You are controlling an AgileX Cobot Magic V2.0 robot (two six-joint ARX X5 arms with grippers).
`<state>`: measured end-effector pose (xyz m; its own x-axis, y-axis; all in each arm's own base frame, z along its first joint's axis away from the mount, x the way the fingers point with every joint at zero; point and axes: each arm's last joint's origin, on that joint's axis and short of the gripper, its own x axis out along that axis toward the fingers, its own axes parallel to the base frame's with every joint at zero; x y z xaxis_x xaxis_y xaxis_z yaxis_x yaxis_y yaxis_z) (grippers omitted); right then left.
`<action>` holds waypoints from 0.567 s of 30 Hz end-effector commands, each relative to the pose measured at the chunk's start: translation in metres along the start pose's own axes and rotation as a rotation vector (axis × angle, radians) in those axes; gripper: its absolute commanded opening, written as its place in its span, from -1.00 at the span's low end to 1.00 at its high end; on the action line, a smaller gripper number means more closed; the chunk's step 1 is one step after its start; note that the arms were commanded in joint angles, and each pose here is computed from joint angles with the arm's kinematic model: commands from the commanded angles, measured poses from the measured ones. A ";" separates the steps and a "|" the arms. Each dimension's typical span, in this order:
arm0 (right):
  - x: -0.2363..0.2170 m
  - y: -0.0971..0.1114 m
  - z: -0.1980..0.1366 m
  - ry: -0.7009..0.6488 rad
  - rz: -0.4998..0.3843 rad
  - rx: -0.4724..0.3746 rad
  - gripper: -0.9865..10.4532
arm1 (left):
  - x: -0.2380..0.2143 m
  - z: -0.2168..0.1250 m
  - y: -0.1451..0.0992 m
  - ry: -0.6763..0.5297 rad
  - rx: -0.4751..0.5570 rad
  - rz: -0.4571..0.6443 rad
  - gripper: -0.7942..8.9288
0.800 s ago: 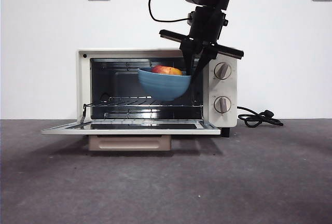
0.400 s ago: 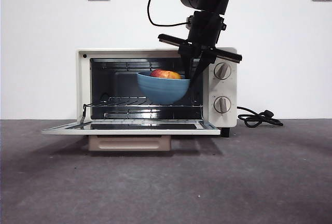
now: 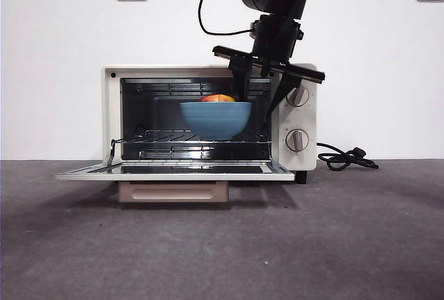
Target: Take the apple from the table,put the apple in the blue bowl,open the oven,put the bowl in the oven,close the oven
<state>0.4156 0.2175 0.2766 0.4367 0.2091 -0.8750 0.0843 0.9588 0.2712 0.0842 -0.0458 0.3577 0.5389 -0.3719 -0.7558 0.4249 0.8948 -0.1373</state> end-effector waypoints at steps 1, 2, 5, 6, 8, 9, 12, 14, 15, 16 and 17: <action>0.006 0.003 -0.002 -0.006 -0.017 -0.034 -0.39 | 0.002 -0.001 0.000 0.007 0.016 0.000 -0.85; 0.005 0.003 -0.002 -0.013 -0.024 -0.045 -0.39 | 0.002 -0.001 0.000 0.007 0.016 0.000 -0.85; 0.001 0.006 -0.003 -0.037 -0.045 -0.071 -0.39 | 0.002 -0.001 0.000 0.007 0.017 0.000 -0.85; -0.002 0.007 -0.004 -0.048 -0.051 -0.080 -0.39 | 0.002 -0.001 0.000 0.007 0.016 0.000 -0.85; -0.008 0.008 -0.003 -0.066 -0.055 -0.101 -0.39 | 0.002 -0.001 0.000 0.007 0.016 0.000 -0.85; -0.012 0.010 -0.004 -0.079 -0.060 -0.115 -0.39 | 0.002 -0.001 0.000 0.007 0.016 0.000 -0.85; -0.027 0.012 -0.004 -0.120 -0.074 -0.149 -0.39 | 0.002 -0.001 0.000 0.006 0.016 0.000 -0.85; -0.038 0.014 -0.005 -0.147 -0.075 -0.176 -0.39 | 0.002 -0.001 0.000 0.006 0.016 0.001 -0.85; -0.046 0.015 -0.005 -0.159 -0.070 -0.192 -0.39 | 0.003 -0.001 0.000 0.007 0.016 0.003 -0.85; -0.054 0.015 -0.005 -0.173 -0.068 -0.209 -0.39 | 0.003 0.000 0.000 0.006 0.016 0.007 -0.85; -0.062 0.015 -0.005 -0.184 -0.064 -0.222 -0.39 | 0.004 0.001 0.000 0.006 0.017 0.008 -0.85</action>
<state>0.3887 0.2208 0.3238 0.5758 0.1234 -0.8082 -0.0394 0.9916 0.1234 0.0851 -0.0462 0.3575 0.5385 -0.3687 -0.7577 0.4234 0.8958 -0.1350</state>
